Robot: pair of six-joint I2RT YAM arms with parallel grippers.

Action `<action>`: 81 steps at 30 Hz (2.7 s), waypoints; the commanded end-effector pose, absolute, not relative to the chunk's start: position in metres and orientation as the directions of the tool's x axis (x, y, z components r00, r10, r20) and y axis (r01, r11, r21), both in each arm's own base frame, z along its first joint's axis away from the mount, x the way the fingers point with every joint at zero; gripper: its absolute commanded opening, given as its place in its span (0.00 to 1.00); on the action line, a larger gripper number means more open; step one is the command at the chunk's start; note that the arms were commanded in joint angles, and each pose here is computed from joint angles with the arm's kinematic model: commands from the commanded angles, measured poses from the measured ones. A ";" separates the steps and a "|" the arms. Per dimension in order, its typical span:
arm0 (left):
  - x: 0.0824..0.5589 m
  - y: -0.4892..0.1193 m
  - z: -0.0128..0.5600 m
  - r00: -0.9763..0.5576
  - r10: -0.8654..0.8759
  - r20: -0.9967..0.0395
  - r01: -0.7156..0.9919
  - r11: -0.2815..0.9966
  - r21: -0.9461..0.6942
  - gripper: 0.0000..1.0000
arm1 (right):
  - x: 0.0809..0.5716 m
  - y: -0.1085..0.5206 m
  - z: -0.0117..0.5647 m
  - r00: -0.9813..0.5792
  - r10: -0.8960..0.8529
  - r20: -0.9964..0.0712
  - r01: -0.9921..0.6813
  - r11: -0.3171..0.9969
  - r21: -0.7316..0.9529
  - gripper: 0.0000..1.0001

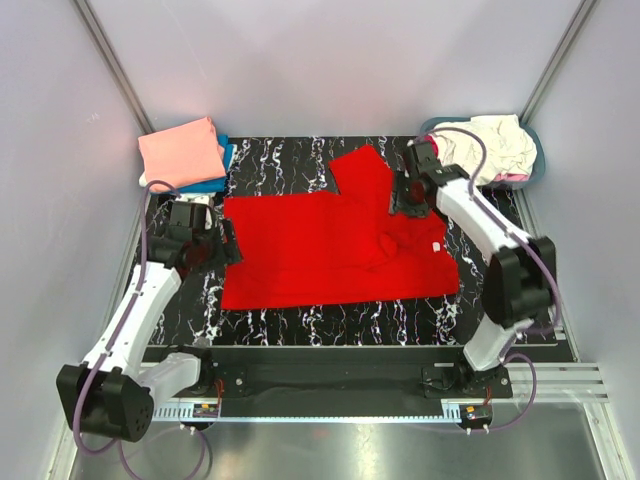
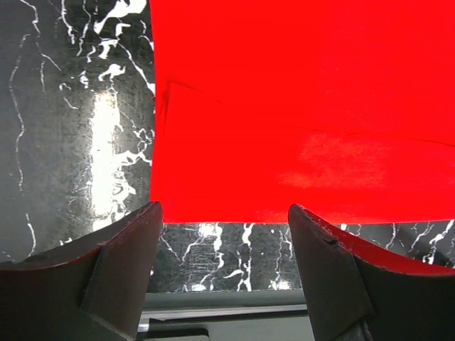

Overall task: Fold and stack the t-shirts
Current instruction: Fold the tshirt

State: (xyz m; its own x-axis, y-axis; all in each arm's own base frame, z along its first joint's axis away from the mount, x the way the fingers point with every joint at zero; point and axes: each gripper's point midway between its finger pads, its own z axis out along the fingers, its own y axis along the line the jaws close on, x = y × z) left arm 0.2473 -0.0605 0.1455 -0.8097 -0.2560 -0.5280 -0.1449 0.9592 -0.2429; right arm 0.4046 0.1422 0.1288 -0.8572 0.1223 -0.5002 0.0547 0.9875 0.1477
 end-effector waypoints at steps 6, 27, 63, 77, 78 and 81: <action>0.248 -0.049 0.153 -0.772 -0.240 -0.588 -0.145 0.968 -0.205 0.76 | 0.343 0.130 0.100 -0.865 0.181 -0.467 0.094 0.974 0.204 0.38; 0.249 -0.045 0.154 -0.760 -0.248 -0.601 -0.161 0.967 -0.195 0.74 | 0.366 0.132 0.031 -0.916 0.176 -0.361 0.143 0.983 0.117 0.13; 0.248 -0.043 0.161 -0.737 -0.256 -0.626 -0.166 0.966 -0.199 0.73 | 0.409 0.146 0.102 -0.856 0.228 -0.465 0.093 0.951 0.295 0.36; 0.248 -0.046 0.166 -0.722 -0.257 -0.642 -0.145 0.964 -0.223 0.72 | 0.584 0.159 0.126 -0.755 0.264 -0.600 0.075 0.944 0.321 0.86; 0.248 -0.046 0.166 -0.722 -0.257 -0.643 -0.143 0.964 -0.225 0.72 | 0.594 0.160 0.124 -0.747 0.269 -0.608 0.070 0.941 0.331 0.86; 0.249 -0.046 0.166 -0.722 -0.257 -0.642 -0.140 0.963 -0.229 0.72 | 0.630 0.158 0.119 -0.700 0.338 -0.629 0.084 0.913 0.398 0.86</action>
State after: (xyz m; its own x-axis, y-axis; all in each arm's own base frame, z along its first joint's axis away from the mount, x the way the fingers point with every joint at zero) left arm 0.2416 -0.0454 0.1565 -0.7532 -0.2640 -0.6026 -0.1667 0.9626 -0.2134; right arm 0.6085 0.1697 0.1250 -0.7222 0.2841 -0.6307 0.0499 0.9308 0.3621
